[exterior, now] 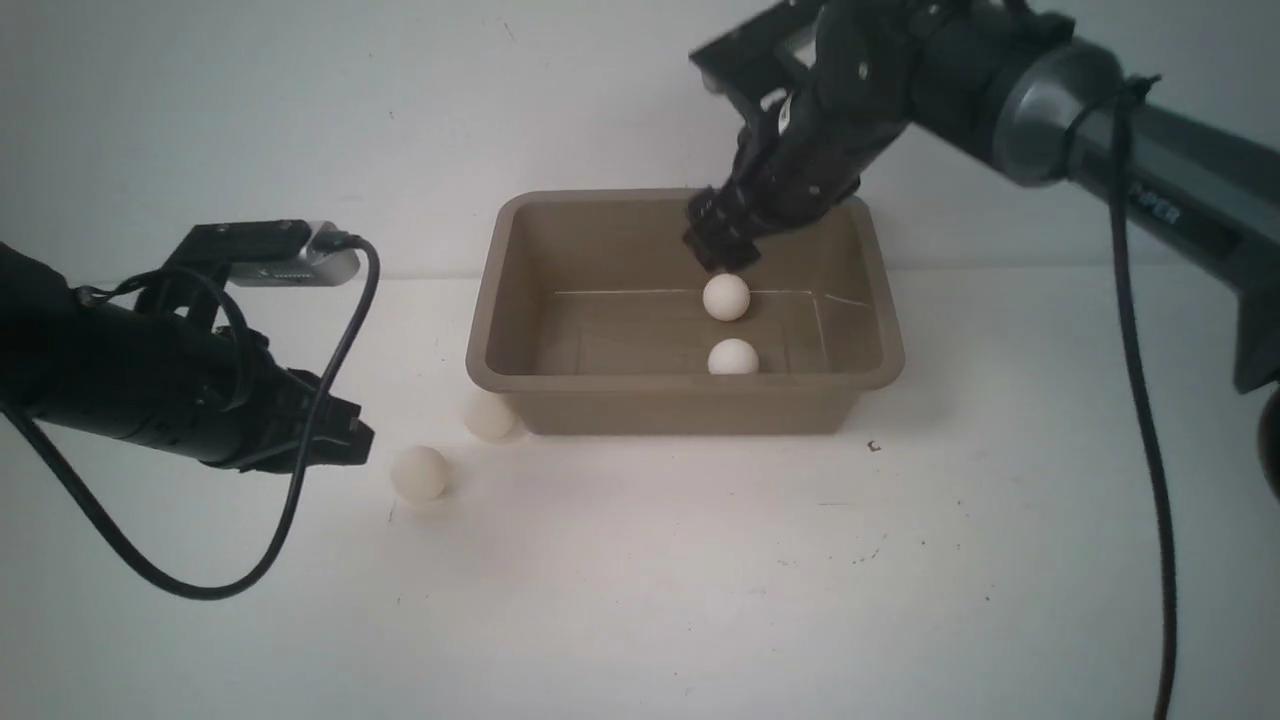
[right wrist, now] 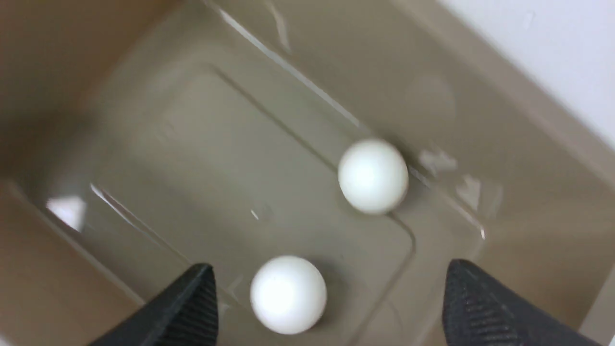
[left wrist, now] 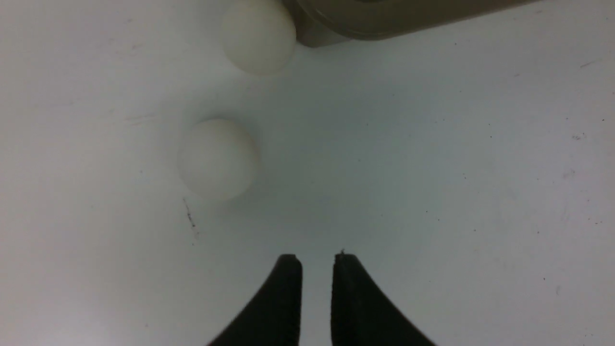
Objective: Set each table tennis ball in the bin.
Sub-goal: Use the left arm to clamp the table tennis ball closest to it
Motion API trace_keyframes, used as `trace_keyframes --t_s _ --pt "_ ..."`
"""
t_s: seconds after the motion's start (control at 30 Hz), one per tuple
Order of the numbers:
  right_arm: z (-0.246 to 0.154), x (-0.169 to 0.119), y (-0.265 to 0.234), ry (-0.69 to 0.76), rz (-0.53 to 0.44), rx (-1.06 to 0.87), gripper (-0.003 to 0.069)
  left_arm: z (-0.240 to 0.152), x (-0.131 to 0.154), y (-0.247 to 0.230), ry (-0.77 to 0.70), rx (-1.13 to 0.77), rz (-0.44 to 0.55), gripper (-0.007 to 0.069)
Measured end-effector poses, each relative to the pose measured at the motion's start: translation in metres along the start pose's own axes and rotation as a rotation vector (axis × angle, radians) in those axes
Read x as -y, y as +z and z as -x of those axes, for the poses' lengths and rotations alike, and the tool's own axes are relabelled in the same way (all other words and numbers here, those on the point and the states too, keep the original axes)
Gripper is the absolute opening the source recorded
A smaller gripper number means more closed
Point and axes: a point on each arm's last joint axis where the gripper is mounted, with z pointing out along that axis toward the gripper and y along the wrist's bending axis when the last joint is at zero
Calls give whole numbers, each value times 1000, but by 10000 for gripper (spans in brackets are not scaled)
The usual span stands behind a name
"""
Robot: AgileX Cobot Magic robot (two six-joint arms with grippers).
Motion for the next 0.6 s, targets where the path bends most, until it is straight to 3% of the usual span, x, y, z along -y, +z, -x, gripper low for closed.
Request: trace_keyframes --t_s 0.13,0.23,0.47,0.6 --pt "20 1 -49 10 22 86 574 0 -5 9 8 5 -4 166" --pt "29 2 -127 -15 16 148 575 2 -13 16 19 21 36 294" --pt "23 -2 -238 -29 -4 278 575 9 -25 26 -7 68 102 502" --pt "12 -7 -300 -27 -1 392 575 9 -33 42 -46 40 84 545"
